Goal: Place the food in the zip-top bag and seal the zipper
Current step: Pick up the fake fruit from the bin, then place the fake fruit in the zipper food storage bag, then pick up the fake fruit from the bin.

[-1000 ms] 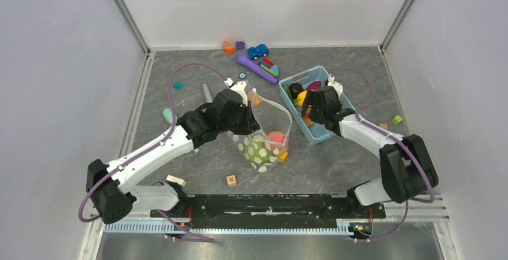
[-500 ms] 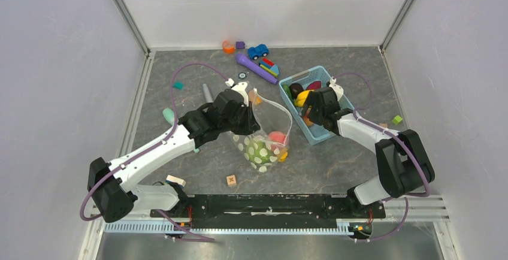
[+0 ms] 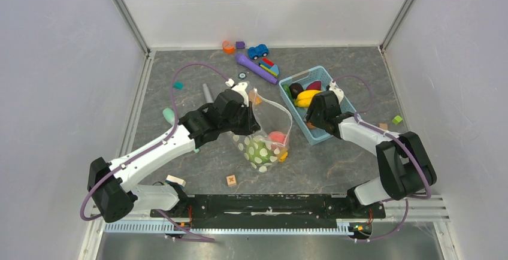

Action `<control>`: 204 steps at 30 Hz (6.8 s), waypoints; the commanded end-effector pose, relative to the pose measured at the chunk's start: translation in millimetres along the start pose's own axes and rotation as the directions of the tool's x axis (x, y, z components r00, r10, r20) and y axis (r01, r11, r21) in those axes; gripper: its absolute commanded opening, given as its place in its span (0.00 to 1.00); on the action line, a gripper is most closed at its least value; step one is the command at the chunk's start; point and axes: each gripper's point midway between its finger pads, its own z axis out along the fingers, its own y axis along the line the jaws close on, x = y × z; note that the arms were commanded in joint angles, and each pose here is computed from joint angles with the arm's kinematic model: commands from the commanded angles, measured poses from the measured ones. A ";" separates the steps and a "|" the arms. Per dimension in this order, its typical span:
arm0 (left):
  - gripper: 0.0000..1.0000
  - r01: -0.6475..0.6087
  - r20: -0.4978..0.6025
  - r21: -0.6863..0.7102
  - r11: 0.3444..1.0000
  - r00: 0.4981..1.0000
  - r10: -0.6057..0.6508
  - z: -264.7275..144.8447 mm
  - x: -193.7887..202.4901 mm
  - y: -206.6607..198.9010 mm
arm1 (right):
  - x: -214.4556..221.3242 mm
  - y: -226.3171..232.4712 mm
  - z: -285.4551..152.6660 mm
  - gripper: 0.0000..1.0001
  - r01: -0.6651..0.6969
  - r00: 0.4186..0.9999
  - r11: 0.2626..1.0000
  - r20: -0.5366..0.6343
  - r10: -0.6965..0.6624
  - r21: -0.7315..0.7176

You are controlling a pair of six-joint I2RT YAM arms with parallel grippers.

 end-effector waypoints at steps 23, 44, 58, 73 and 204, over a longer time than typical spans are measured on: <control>0.09 -0.043 0.035 0.076 0.996 0.999 0.040 -8.0 -3.6 -10.0 | -82.7 122.5 -177.6 0.33 0.464 0.845 0.599 0.528 -0.079 -0.653; 0.09 -0.045 0.033 0.096 0.994 0.999 0.042 -7.6 -4.1 -14.4 | -6.6 187.8 -239.7 0.42 0.691 0.718 0.154 0.649 -0.251 -0.706; 0.09 -0.057 0.046 0.143 0.988 0.998 0.051 -15.4 -3.5 -20.7 | -17.7 185.6 -200.1 0.52 0.687 0.726 0.361 0.601 -0.333 -0.630; 0.09 -0.069 0.074 0.188 0.980 0.996 0.056 -21.6 -6.2 -27.5 | -18.1 185.9 -184.8 0.65 0.699 0.714 0.457 0.569 -0.407 -0.550; 0.11 -0.114 0.107 0.163 0.980 0.990 0.097 -18.0 -2.2 -15.3 | -156.9 85.2 -87.3 0.22 1.000 -0.011 -0.011 0.529 -0.849 0.003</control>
